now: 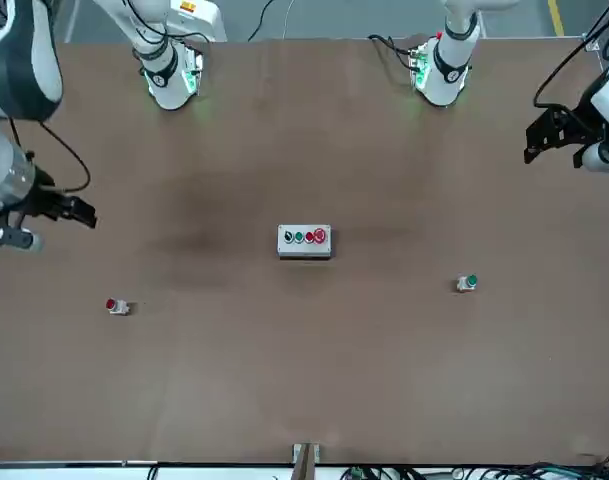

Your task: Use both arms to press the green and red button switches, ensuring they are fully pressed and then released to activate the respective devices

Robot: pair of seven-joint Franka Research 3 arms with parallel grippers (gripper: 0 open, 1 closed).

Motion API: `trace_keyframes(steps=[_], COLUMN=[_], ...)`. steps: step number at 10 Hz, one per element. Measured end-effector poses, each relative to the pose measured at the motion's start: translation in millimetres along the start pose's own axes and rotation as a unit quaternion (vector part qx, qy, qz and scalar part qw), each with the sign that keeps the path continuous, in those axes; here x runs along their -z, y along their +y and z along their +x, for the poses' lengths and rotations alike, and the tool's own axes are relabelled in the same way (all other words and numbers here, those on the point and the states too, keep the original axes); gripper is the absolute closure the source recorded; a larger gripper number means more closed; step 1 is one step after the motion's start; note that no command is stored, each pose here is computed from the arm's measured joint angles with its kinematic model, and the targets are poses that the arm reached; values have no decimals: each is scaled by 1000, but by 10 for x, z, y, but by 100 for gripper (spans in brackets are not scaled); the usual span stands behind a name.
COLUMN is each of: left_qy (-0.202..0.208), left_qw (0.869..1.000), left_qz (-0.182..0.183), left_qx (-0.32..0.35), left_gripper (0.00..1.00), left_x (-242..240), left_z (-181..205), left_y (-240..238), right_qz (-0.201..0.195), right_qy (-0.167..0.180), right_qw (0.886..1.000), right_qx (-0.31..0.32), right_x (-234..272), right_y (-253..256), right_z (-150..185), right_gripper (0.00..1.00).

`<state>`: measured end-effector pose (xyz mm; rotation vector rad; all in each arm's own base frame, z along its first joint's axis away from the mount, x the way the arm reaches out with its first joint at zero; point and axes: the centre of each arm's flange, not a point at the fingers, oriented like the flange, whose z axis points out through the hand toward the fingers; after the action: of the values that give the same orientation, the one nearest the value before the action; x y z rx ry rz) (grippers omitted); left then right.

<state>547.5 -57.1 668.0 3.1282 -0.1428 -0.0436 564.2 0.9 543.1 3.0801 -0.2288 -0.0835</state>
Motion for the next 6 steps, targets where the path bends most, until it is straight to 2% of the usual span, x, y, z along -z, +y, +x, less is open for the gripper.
trace_keyframes(steps=[4,6], left_qy=[0,0], left_qw=[1000,1000], left_qz=[0,0], left_qx=[1,2], left_gripper=[0,0], left_x=[-1,-1], left_z=[1,1], left_y=[-10,-23], right_qz=[-5,8], right_qy=[-4,1], right_qw=[1000,1000], right_qx=[-12,-21], right_x=[698,882], right_y=[126,190], right_z=[-278,-407], right_gripper=[0,0])
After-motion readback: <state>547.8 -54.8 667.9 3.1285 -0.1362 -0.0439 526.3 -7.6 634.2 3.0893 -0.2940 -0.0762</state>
